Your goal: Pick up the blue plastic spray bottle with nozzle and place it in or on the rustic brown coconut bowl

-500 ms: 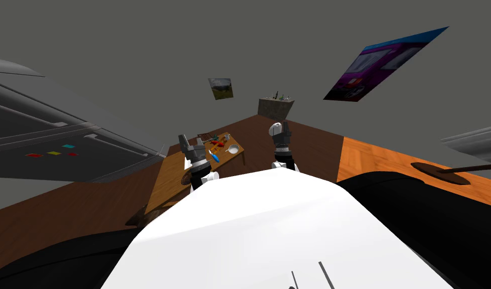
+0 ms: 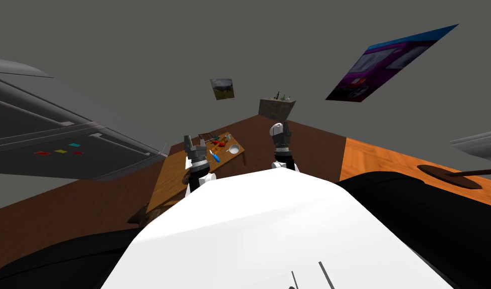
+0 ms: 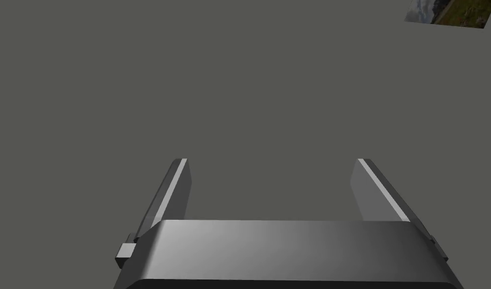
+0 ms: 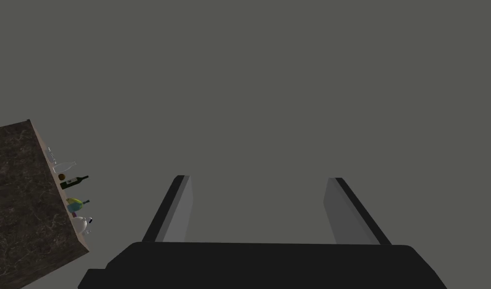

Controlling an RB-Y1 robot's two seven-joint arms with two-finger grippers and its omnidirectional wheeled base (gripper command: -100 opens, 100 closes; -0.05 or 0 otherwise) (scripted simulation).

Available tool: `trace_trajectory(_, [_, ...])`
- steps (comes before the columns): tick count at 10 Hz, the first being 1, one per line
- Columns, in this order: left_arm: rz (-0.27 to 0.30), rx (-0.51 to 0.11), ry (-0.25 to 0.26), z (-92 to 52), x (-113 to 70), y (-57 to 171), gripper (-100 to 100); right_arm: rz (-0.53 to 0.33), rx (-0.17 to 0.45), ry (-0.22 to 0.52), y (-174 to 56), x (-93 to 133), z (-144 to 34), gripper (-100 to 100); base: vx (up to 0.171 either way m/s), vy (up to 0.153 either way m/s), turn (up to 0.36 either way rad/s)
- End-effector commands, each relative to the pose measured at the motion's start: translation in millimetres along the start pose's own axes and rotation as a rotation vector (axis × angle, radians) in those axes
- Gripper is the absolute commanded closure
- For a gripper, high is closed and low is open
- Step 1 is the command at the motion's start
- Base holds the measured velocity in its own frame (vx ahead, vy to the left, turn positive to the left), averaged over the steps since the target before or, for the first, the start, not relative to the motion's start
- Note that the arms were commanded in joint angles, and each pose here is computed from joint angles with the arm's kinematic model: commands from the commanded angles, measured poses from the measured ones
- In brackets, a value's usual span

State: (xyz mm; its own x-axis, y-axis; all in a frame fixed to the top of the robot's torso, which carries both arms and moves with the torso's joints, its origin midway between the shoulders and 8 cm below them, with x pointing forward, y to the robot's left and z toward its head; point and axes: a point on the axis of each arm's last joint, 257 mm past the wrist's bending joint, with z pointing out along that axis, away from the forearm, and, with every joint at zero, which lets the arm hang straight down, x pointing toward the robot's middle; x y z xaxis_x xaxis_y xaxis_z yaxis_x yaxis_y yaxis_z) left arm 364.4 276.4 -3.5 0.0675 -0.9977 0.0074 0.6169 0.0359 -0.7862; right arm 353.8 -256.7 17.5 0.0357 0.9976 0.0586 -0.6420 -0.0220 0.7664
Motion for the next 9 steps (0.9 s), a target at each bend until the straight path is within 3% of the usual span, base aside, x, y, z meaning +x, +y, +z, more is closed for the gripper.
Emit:
trace_trajectory(1, [-0.021,-0.034,0.015,-3.0,-3.3,12.4,-100,0.0,0.0,0.0,0.0,0.0,0.0,0,0.027,0.0,0.04])
trace_trajectory(5, [-0.108,-0.133,0.006,-10.3,-17.8,49.6,-100,0.0,0.0,0.0,0.0,0.0,0.0,0,0.039,-0.007,0.042])
trace_trajectory(9, [-0.233,-0.243,-0.05,-22.5,-38.1,92.8,-100,0.0,0.0,0.0,0.0,0.0,0.0,0,0.049,-0.023,0.048])
